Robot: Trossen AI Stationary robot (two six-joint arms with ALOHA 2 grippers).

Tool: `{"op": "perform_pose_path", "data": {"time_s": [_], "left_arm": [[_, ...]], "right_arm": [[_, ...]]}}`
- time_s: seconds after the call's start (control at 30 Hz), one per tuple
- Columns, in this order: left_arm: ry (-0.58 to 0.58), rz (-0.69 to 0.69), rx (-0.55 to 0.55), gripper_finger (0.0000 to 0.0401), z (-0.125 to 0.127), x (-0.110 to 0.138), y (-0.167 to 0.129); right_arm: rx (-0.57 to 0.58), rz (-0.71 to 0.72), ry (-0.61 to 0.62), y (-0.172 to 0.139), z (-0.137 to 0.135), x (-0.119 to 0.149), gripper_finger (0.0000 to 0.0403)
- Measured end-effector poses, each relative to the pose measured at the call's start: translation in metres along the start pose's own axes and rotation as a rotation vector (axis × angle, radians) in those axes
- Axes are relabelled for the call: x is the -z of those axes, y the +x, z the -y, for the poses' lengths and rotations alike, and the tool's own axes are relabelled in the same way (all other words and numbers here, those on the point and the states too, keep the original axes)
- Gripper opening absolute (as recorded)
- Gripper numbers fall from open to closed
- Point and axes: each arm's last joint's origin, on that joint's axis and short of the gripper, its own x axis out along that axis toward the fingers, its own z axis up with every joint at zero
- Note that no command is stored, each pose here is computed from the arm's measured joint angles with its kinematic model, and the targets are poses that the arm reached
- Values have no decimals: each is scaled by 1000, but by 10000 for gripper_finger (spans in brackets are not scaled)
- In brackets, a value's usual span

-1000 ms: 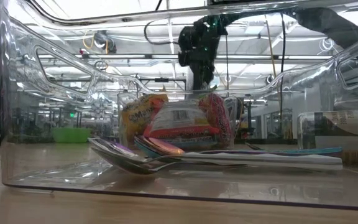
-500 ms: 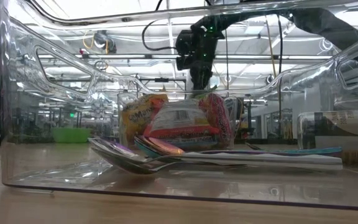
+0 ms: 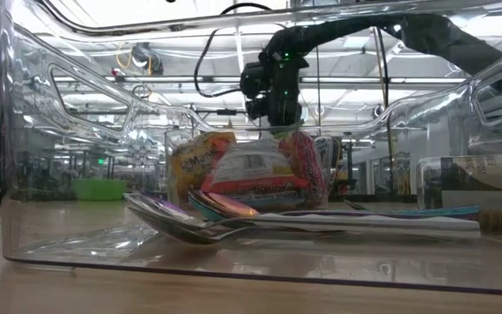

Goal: Pick & Place Food Item
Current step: Put the white seasoning bottle into the top transparent bin

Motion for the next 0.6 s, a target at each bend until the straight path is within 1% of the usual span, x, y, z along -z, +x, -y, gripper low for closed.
{"op": "perform_pose_path", "data": {"time_s": [0.07, 0.17, 0.37, 0.6], "left_arm": [[4, -6, -3, 280, 0, 1, 0], [10, -15, -8, 280, -1, 2, 0], [28, -22, -12, 280, -2, 3, 0], [11, -40, -22, 280, -3, 6, 0]], "right_arm": [[3, 0, -1, -1, -1, 0, 195], [24, -40, -7, -2, -3, 2, 195], [18, -68, -17, -2, -4, 4, 195], [2, -96, 4, 2, -5, 7, 195]]}}
